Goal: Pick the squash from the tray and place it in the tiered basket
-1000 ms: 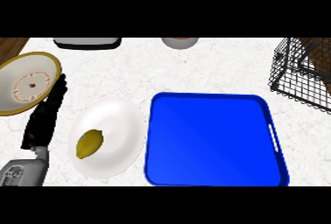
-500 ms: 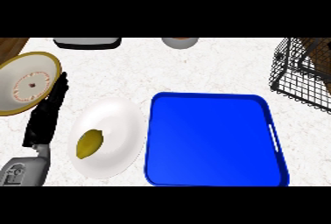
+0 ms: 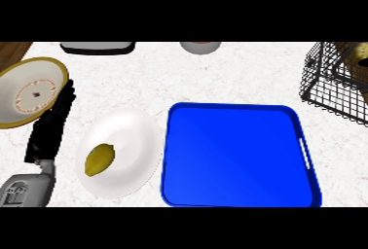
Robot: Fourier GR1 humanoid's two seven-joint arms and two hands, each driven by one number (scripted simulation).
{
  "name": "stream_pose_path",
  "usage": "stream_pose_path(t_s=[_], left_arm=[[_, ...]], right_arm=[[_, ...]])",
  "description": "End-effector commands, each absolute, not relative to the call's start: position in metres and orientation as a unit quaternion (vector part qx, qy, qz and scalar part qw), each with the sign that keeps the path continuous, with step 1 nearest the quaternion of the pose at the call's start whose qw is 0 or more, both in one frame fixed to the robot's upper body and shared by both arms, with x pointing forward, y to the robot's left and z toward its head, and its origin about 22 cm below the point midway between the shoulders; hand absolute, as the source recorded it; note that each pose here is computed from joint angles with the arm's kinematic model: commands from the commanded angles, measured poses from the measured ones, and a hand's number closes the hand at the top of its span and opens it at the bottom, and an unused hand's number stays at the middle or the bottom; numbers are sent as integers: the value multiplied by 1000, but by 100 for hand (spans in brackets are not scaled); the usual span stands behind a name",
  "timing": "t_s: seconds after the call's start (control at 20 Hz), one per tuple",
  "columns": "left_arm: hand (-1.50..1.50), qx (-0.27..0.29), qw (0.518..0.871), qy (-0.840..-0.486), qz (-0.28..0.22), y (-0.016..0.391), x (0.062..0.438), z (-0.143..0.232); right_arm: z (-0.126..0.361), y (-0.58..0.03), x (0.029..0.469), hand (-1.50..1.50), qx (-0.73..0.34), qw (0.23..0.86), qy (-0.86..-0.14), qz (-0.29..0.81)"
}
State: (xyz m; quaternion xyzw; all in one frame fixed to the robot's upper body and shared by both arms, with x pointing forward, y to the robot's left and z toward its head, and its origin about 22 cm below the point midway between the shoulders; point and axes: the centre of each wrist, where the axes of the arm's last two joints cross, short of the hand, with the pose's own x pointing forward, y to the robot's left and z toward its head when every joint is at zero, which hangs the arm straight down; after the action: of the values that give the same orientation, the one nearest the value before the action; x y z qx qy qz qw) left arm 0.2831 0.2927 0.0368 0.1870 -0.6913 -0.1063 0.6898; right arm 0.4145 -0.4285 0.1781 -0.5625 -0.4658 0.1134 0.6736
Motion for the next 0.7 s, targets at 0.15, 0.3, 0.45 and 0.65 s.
stream_pose_path(t_s=[0.15,0.3,0.45,0.65], left_arm=[[0,194,690,-689,-104,296,293,51],[0,198,690,-688,-110,303,284,30],[0,197,693,-686,-101,291,273,18],[0,199,697,-682,-96,313,273,34]], right_arm=[[191,-432,411,-150,-567,629,-532,28],[229,-449,403,-150,-572,608,-550,-8],[234,-455,394,-150,-586,605,-539,-30],[243,-492,361,-150,-565,642,-513,-75]])
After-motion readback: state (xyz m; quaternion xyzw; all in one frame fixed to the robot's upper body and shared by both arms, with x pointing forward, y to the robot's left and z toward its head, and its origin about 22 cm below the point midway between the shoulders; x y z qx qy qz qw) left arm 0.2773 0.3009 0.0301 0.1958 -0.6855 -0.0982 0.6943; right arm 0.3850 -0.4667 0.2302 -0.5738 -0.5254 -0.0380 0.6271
